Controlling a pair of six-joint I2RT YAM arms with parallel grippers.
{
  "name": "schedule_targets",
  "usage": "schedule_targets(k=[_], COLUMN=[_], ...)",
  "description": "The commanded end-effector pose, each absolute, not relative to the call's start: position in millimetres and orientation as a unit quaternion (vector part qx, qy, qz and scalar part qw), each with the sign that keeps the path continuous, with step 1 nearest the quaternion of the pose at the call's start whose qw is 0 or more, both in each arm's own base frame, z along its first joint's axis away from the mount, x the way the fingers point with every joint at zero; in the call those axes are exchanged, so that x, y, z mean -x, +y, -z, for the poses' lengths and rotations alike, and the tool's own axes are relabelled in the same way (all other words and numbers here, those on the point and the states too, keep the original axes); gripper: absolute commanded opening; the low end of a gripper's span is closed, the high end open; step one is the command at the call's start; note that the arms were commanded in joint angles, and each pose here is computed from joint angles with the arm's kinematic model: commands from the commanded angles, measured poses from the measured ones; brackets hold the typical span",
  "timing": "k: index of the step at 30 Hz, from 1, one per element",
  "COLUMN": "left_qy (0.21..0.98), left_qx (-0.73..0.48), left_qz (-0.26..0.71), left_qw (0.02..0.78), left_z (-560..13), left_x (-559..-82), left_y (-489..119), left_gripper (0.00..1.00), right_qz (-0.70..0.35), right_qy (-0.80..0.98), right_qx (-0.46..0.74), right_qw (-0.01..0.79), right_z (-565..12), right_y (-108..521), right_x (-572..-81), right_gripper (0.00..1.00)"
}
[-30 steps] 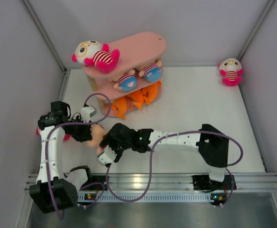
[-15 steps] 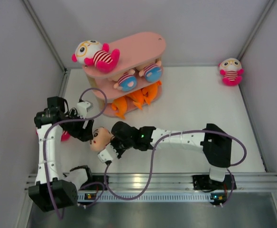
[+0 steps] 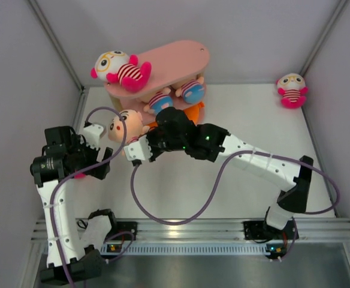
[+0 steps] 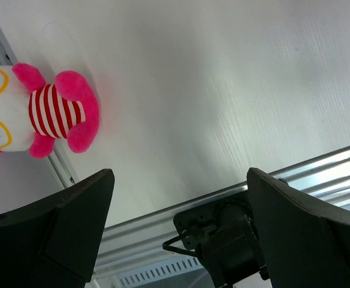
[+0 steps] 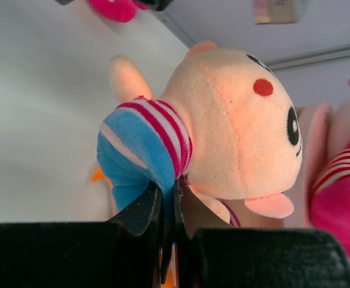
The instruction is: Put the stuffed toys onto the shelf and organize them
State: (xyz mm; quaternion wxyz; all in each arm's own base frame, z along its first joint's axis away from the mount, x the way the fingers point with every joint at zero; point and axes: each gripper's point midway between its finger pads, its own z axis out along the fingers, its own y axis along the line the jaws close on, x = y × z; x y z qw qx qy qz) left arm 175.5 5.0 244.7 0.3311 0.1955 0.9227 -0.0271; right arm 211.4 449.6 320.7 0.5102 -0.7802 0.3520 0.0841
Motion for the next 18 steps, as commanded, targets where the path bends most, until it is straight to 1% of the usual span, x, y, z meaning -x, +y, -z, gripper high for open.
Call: schedule_targets(k=[1,12,18], left_qy=[0.934,0.937,0.938], left_qx=[-0.176,-0.178,-0.177], left_qz=[0.023,-0.018,-0.009], left_qw=[0.309,0.3,0.299], left_z=[-238.7,-228.9,-223.5], left_x=[-171.4,-166.7,-166.1], left_y=[8.8,23.1,20.0], left_gripper=[0.98,0.98,0.98], right_qz=[-0.029,0.068,0.098], right_qy=[0.369,0.398,0.421], right_qx=[0.801,0.772,0.744], right_qw=[0.47,0.491,0.509], right_z=[-312.7,-322.4,-324.0], right_y=[448.4,467.0,472.0], right_x=[-233.7,-286.2,-323.2], right_gripper=[0.03,0.02,0.01])
